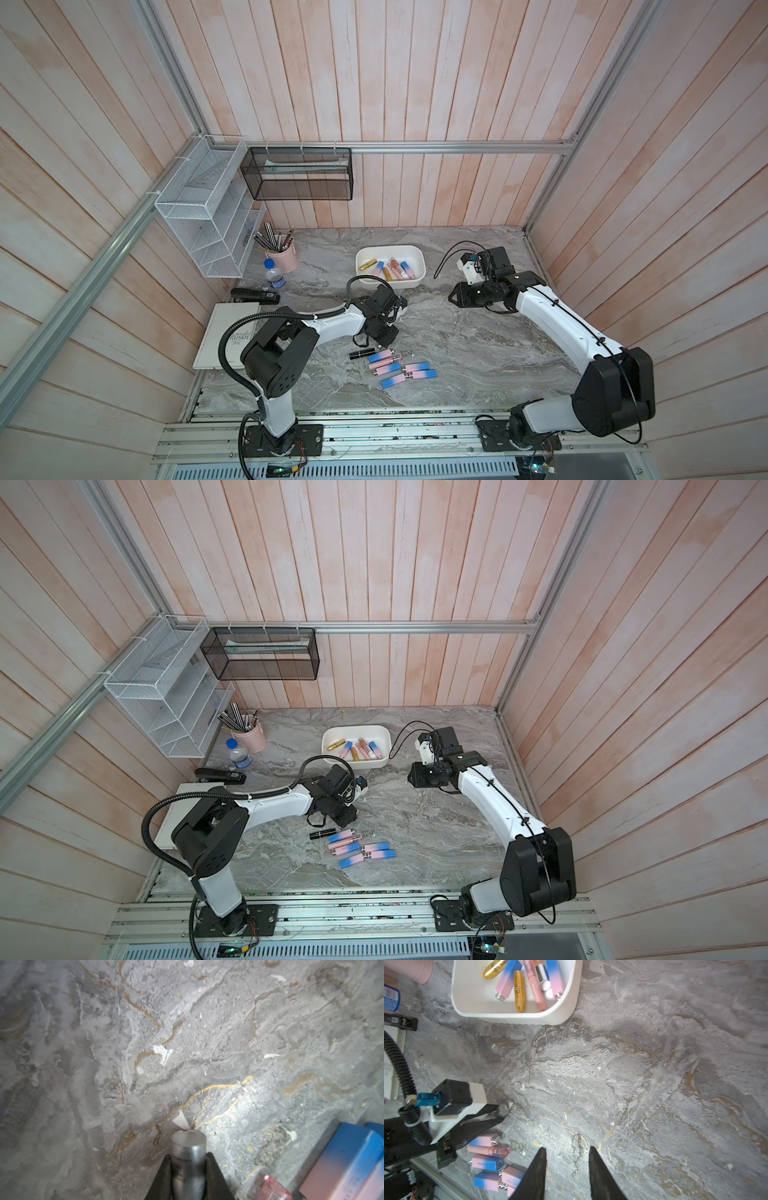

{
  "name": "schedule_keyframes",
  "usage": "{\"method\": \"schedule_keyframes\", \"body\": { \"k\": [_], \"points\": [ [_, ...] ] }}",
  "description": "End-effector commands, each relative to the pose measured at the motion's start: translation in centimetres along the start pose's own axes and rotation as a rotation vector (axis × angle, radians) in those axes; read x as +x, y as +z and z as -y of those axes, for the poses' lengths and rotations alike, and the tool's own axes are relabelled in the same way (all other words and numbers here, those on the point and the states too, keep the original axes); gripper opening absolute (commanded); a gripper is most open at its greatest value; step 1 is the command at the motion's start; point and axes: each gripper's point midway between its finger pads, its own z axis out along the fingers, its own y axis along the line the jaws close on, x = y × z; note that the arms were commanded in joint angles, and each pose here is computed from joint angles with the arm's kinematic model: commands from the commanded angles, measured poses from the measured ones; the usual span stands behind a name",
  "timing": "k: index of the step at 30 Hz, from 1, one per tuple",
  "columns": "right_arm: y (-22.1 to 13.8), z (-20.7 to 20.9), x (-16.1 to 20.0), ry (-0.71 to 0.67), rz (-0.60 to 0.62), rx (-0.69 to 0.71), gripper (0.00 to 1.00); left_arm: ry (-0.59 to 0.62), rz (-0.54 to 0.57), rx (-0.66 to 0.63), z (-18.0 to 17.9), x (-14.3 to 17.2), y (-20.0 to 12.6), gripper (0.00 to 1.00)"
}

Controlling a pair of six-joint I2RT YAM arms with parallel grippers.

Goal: Put the lipstick into the storage box
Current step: Pick up the lipstick at the center of the board.

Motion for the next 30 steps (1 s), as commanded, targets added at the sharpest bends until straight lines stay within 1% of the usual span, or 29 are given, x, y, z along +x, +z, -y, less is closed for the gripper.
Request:
{"method": "schedule_keyframes", "body": {
  "k": [1,5,8,14,20,27,30],
  "points": [
    [-0.4,-1.8,0.4,-0.021,-0.005,-0.109,0.37,0.028,0.027,-0.026,-0.2,-1.8,-0.7,0.1],
    [-0.1,-2.3,1.2,-0.036,-0.026,-0.148,0.38,0.058,0.057,-0.062,-0.7,-3.4,-1.8,0.06],
    [0.0,-2.2,1.3,-0.04,-0.031,-0.151,0.38,0.06,0.08,-0.08,-1.6,-5.1,-2.6,0.03],
    [0.1,-1.8,0.6,-0.048,-0.015,-0.125,0.37,0.02,0.167,-0.134,-5.5,-9.1,-4.2,0.03],
    [0.4,-1.6,-0.5,-0.045,-0.005,-0.12,0.38,0.014,0.268,-0.187,-9.2,-14.2,-5.6,0.03],
    [1.5,-2.1,-1.9,-0.028,-0.013,-0.159,0.38,-0.007,0.356,-0.209,-12.8,-18.7,-5.9,0.03],
    [1.9,-2.1,-2.7,-0.031,-0.004,-0.155,0.37,-0.027,0.387,-0.206,-14.2,-20.0,-5.7,0.03]
  ]
}}
